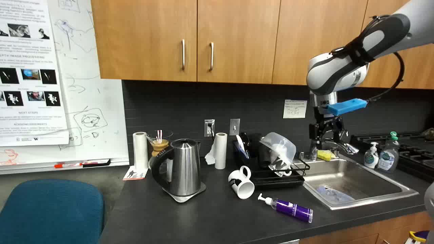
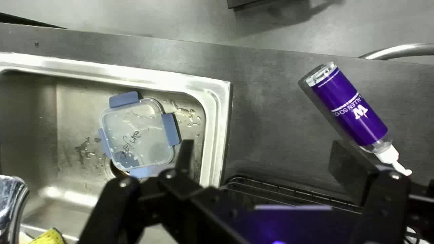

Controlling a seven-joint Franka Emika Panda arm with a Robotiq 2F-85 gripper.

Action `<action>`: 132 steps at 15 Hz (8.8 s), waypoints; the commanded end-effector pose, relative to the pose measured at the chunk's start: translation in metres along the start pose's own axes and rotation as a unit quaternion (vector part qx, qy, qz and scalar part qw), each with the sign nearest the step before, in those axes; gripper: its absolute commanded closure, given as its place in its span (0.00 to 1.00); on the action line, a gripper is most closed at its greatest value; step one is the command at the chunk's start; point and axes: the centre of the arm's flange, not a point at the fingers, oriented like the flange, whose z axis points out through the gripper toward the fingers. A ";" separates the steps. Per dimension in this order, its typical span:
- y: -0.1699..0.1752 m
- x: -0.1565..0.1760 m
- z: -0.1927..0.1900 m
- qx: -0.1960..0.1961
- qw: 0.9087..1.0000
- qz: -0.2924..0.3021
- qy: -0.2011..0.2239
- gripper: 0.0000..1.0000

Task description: Put the purple bottle on the dishrack then move the mug backwards.

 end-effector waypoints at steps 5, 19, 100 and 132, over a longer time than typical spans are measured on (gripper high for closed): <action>0.000 0.000 0.000 0.000 1.000 0.000 0.000 0.00; 0.000 0.000 0.000 0.000 1.000 0.000 0.000 0.00; -0.096 0.067 0.147 0.024 0.991 -0.133 -0.007 0.25; -0.175 0.084 0.212 0.047 0.969 -0.241 -0.027 0.00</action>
